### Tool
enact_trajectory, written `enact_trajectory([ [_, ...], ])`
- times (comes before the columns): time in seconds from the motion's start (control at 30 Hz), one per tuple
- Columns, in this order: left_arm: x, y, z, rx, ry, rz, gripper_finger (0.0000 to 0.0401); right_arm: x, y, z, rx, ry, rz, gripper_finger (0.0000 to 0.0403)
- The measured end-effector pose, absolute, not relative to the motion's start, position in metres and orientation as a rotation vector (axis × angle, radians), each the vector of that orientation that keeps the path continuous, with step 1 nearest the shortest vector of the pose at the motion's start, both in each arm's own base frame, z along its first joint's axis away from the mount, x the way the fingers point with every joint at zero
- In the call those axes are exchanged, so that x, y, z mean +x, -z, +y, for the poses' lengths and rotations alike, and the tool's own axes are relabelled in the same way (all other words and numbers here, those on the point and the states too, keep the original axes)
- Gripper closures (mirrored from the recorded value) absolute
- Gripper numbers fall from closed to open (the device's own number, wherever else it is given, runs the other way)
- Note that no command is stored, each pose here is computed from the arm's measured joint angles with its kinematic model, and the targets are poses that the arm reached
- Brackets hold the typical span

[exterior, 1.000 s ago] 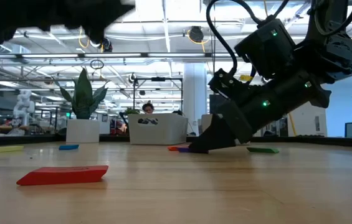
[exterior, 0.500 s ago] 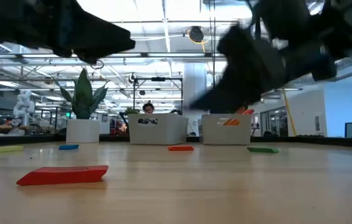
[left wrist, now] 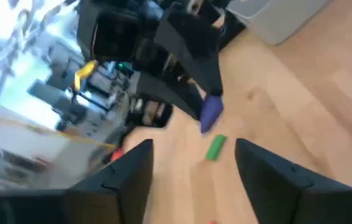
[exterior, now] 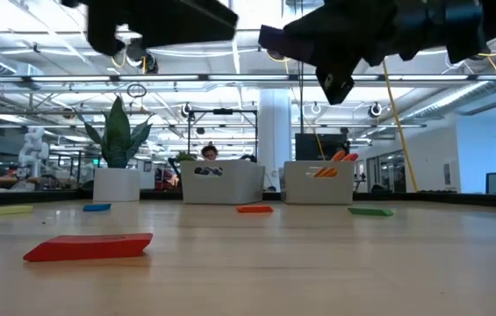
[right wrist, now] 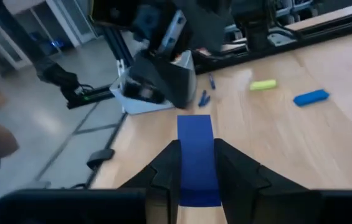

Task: Sort crayons/erasers/pens/pencils in bins
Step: Put the dark blue eraser into the bottom left bin

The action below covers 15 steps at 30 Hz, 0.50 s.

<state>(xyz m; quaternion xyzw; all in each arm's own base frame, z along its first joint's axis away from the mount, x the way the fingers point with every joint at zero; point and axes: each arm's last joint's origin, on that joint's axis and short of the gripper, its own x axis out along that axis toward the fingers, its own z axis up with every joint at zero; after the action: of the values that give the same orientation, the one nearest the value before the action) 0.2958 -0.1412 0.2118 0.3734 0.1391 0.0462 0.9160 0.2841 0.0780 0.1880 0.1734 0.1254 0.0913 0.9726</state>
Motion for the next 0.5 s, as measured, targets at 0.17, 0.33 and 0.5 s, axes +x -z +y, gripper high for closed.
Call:
enact_trajectory([
  [0.17, 0.321, -0.201, -0.146, 0.93, 0.005, 0.299, 0.0142, 0.285, -0.191, 0.078, 0.403, -0.205, 0.228, 0.0328],
  [0.33, 0.341, -0.203, -0.149, 0.967, -0.029, 0.268, 0.0153, 0.285, -0.191, 0.08, 0.439, -0.253, 0.241, 0.0327],
  [0.5, 0.351, -0.205, -0.148, 0.98, -0.049, 0.269, 0.019, 0.285, -0.193, 0.081, 0.452, -0.282, 0.238, 0.0328],
])
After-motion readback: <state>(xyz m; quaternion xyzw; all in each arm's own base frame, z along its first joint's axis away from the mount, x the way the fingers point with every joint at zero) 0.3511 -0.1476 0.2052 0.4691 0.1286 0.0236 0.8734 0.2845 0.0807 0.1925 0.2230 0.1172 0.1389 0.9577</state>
